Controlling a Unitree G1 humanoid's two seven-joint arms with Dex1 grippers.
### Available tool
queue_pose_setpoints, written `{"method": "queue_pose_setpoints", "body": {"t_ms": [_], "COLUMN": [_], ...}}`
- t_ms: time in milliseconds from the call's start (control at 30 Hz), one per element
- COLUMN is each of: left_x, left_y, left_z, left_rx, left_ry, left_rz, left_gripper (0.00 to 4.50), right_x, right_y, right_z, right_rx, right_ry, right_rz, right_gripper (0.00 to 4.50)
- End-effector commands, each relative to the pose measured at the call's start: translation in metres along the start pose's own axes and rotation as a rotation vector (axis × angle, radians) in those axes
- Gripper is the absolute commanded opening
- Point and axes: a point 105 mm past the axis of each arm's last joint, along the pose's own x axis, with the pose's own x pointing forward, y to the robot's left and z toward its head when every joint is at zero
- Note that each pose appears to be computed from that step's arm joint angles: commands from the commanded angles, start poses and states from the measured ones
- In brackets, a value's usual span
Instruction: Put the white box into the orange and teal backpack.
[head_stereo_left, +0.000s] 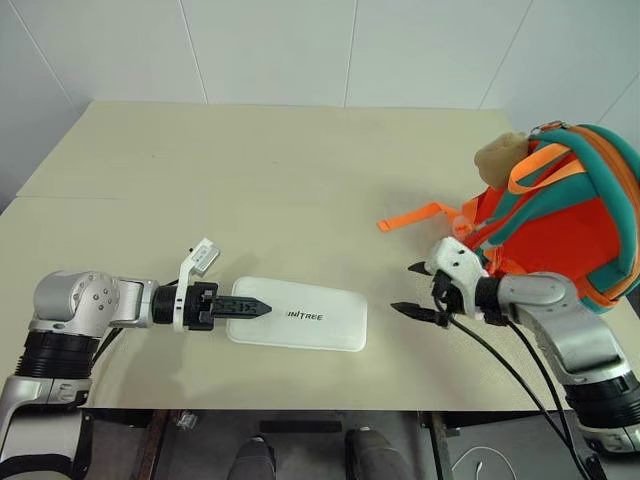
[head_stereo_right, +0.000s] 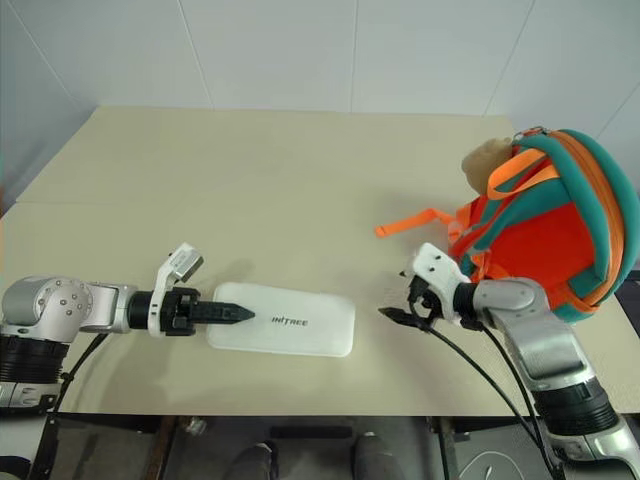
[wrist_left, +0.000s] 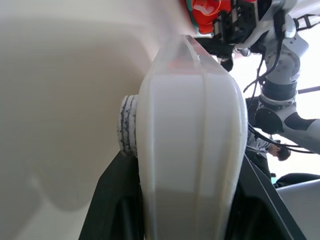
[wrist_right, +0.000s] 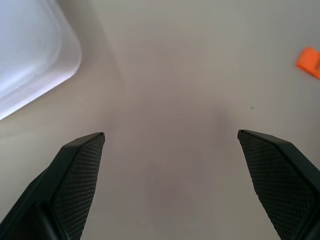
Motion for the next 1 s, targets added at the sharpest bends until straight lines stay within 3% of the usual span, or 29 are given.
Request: {"method": "queue_pose_setpoints", "body": {"t_ms": [33, 233, 400, 733, 1000], "left_x": [-0.016, -0.007, -0.005, -0.004, -0.009], "left_y": [0.017, -0.003, -0.005, -0.01, -0.011], "left_z": [0.001, 0.019, 0.027, 0.035, 0.036], "left_rx": [0.023, 0.066, 0.076, 0.087, 0.089], "left_ry": [0.013, -0.053, -0.071, -0.095, -0.114], "left_rz": [0.191, 0.077, 0.065, 0.033, 0.038], "left_gripper": [1.33, 1.33, 1.32, 1.32, 1.32], "right_x": [-0.03, -0.07, -0.085, -0.077, -0.072], "right_y": [-0.009, -0.018, -0.031, -0.054, -0.073], "right_z": [0.022, 0.016, 0.013, 0.0, 0.012], "right_rx": [0.053, 0.112, 0.124, 0.13, 0.132], "right_ry": [-0.111, -0.088, -0.08, -0.077, -0.175], "right_rz": [-0.094, -0.205, -0.298, -0.497, -0.628], "right_gripper": [4.5, 4.5, 4.5, 4.5, 4.5]}}
